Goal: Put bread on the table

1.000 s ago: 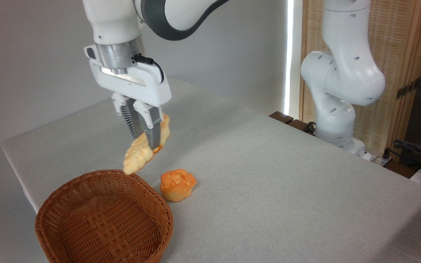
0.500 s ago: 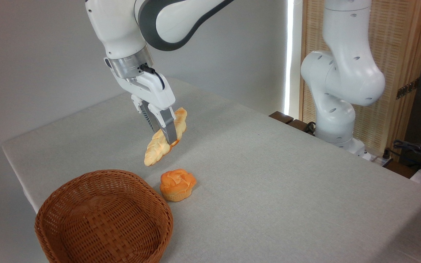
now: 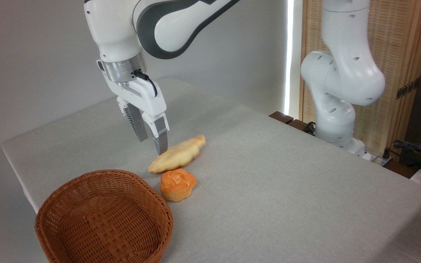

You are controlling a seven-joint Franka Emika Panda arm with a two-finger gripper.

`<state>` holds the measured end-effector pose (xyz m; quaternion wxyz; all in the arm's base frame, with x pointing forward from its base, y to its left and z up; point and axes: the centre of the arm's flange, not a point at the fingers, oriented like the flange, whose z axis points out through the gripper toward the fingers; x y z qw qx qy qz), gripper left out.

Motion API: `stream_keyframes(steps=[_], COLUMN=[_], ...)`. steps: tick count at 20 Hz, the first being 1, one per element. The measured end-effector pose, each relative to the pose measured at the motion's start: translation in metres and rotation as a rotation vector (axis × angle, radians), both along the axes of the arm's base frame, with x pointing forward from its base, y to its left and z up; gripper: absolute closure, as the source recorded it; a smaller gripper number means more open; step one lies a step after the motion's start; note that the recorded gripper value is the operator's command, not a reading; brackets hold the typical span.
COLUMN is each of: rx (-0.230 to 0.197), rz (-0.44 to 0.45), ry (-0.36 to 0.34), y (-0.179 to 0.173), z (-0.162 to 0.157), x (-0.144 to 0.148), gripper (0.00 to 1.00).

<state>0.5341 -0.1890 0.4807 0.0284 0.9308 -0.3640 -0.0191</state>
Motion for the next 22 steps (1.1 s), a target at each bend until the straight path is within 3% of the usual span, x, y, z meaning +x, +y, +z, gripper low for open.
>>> stream_keyframes(steps=[3,6,10,19,22], rx=[0.026,0.024,0.029,0.029,-0.001], rz=[0.010,0.074,0.041,0.028,0.027], ry=[-0.054,-0.113,-0.120,-0.120,-0.115], y=[0.014,0.063,0.104,0.113,0.113], z=[0.014,0.036,0.038,0.039,0.038], x=[0.010,0.030,0.038,0.039,0.039], gripper=[0.00,0.00,0.00,0.00,0.00])
